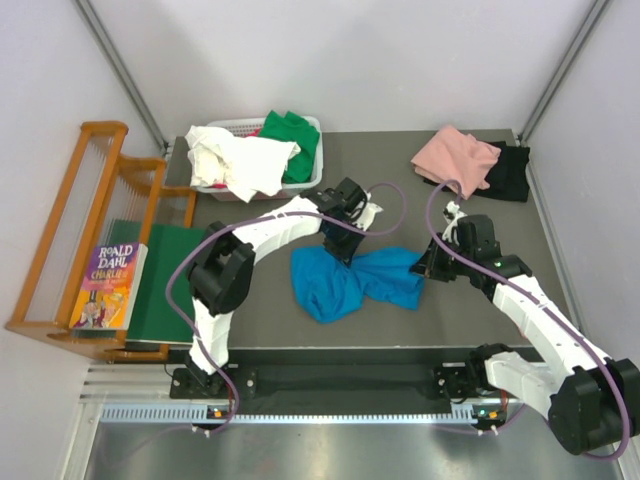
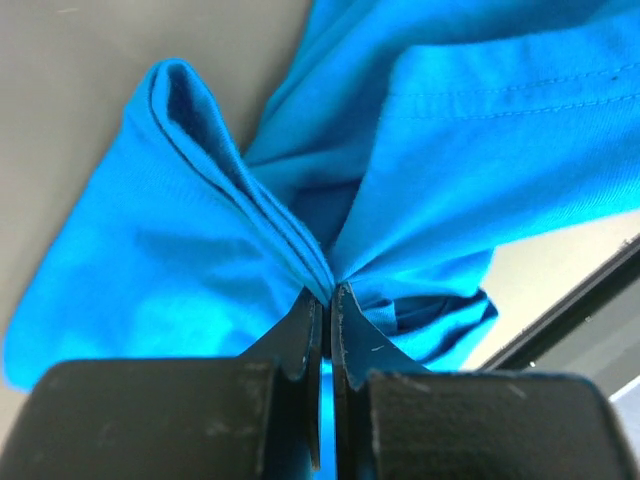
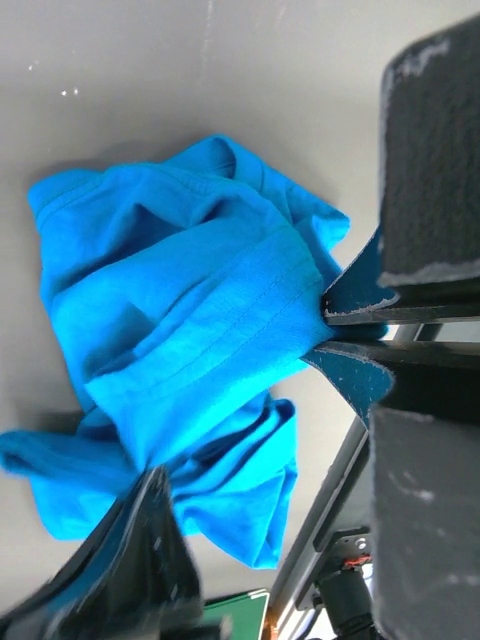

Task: Fold and stack the t-shirts
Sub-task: Flatten the tshirt out

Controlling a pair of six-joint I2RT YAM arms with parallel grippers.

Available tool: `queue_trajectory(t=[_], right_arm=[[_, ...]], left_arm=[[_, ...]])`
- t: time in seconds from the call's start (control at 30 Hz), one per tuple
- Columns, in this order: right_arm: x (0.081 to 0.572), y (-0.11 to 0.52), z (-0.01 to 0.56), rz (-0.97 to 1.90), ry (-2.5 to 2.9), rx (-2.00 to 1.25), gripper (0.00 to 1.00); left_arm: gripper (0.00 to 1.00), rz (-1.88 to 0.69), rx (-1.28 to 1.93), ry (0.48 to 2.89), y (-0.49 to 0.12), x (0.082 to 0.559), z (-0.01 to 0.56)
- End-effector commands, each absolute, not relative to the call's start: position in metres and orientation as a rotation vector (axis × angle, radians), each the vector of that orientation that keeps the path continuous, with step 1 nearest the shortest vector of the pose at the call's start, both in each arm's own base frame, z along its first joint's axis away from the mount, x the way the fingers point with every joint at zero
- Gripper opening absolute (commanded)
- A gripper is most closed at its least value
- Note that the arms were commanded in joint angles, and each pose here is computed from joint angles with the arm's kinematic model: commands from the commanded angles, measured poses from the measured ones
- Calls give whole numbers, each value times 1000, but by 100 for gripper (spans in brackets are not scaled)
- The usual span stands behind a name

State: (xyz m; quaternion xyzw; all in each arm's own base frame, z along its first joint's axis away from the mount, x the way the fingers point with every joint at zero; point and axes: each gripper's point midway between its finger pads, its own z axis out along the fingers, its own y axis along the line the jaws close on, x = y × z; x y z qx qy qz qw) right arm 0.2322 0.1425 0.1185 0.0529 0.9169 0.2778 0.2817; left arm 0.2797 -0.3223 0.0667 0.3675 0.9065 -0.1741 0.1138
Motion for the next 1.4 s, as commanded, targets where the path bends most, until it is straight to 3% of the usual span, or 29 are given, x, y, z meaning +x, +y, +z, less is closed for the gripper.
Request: queue_trajectory(t=[0.0,0.63,1.03,1.17,1.37], right_arm=[[241,145,129,751,2391,110,0],[240,144,135,749,2377,109,0],[251,144,155,739,2343,93,0],[253,146,159,745,2336,86,0],[259,142,179,716,2289,71,0]], left_arm=[[0,-484,995,2596,-285,304,116],[0,-551,1009,2623,-243,283,138],[0,-403,859,2599,-132,267,164],[0,-394,846,2585,-124,257,170],[0,-262,700,2442,-108,290,207]])
